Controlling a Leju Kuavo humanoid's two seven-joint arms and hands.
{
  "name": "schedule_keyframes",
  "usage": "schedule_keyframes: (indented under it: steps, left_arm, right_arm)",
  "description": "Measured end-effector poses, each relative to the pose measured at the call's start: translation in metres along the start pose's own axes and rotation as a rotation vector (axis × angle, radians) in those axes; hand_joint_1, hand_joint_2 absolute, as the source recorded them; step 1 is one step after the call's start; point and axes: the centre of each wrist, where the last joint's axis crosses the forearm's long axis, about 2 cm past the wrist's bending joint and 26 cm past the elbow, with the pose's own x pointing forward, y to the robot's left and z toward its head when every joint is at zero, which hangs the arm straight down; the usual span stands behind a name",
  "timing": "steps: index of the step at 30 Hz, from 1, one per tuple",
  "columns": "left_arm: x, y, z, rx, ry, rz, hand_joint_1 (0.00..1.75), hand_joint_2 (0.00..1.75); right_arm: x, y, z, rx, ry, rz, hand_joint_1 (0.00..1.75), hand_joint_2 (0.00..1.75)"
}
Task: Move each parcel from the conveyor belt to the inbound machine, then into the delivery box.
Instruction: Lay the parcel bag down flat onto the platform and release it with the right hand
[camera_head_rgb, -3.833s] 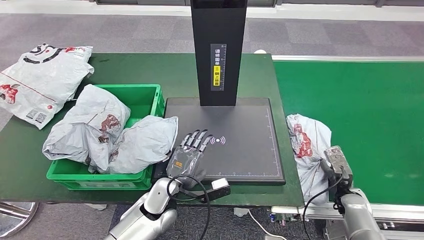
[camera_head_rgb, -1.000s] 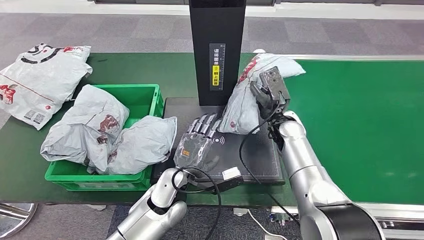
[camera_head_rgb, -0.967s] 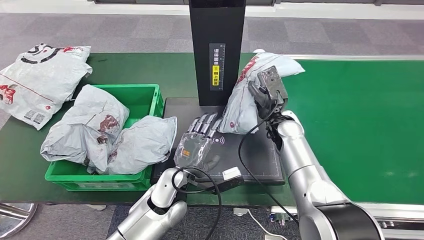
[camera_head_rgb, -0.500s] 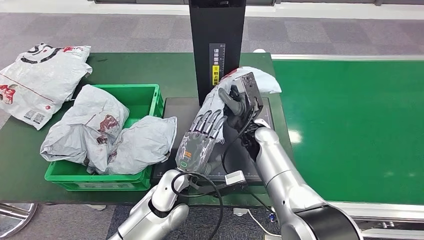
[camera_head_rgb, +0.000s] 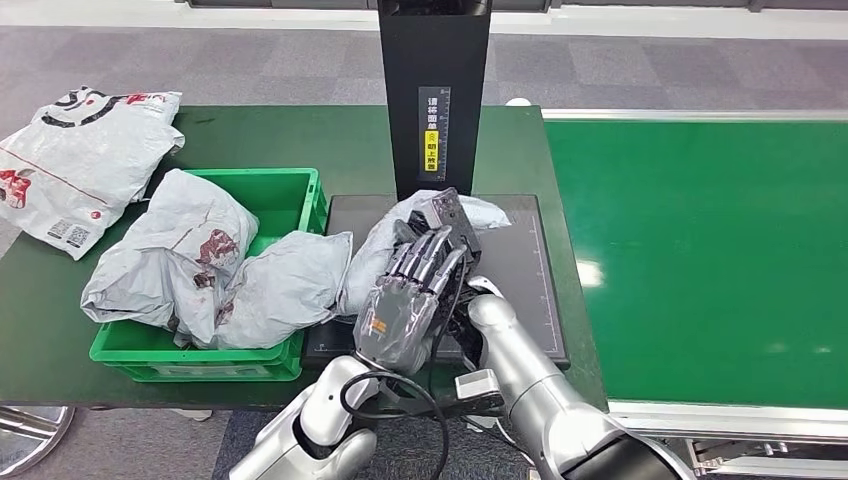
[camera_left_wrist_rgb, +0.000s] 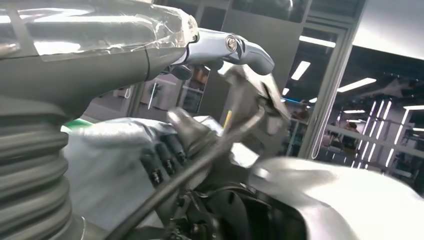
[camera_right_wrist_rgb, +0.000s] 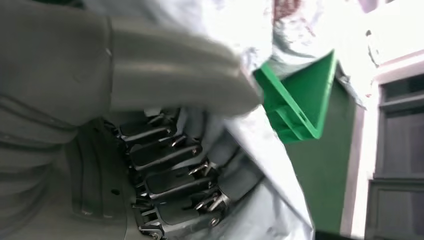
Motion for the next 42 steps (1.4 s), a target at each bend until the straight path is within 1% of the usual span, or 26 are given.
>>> schedule_keyframes:
  steps: [1,5,7,11,21,23,26,29,33,35,38,40,42]
  left_arm:
    - [0.0,0.0,0.0,-0.003,0.0,-0.001,0.0,1.75]
    - [-0.002,0.0,0.001,-0.009,0.001,-0.003,0.0,1.75]
    - [-0.002,0.0,0.001,-0.014,0.001,-0.001,0.0,1.75]
    - [0.0,0.0,0.001,-0.029,-0.002,0.003,0.0,1.75]
    - [0.003,-0.002,0.004,-0.051,0.007,0.002,0.0,1.75]
    - [0.002,-0.002,0.006,-0.048,0.013,-0.002,0.0,1.75]
    - [0.001,0.001,0.009,-0.03,0.018,-0.014,0.0,1.75]
    - [0.0,0.005,0.012,-0.009,0.018,-0.03,0.0,1.75]
    - [-0.001,0.01,0.017,0.011,0.026,-0.049,0.0,1.75]
    - [-0.004,0.011,0.022,0.017,0.038,-0.057,0.0,1.75]
    - [-0.01,0.013,0.03,0.02,0.064,-0.068,0.0,1.75]
    - [-0.014,0.013,0.035,0.019,0.078,-0.075,0.0,1.75]
    - [-0.017,0.013,0.039,0.018,0.085,-0.08,0.0,1.75]
  right_arm:
    - [0.0,0.002,0.0,0.009,0.001,0.012,0.0,1.75]
    - [-0.001,0.006,0.0,0.03,0.002,0.043,0.0,0.0]
    - [-0.001,0.006,0.0,0.024,0.0,0.059,0.0,0.0]
    - [-0.002,0.004,0.001,0.006,0.007,0.101,0.0,1.75]
    - [-0.008,-0.002,0.011,0.016,0.049,0.188,0.0,1.75]
    - [-0.012,-0.006,0.016,0.017,0.068,0.24,0.0,1.75]
    - [-0.023,-0.015,0.031,-0.003,0.121,0.375,0.0,1.75]
    - [-0.038,-0.025,0.053,-0.025,0.176,0.496,0.0,1.75]
    - [-0.059,-0.033,0.09,-0.049,0.22,0.583,0.0,1.75]
    - [-0.07,-0.033,0.118,-0.079,0.22,0.598,0.0,1.75]
    - [-0.08,-0.026,0.161,-0.147,0.182,0.594,0.0,1.75]
    - [-0.08,-0.021,0.182,-0.182,0.155,0.584,0.0,1.75]
    - [-0.076,-0.017,0.196,-0.204,0.131,0.576,0.0,1.75]
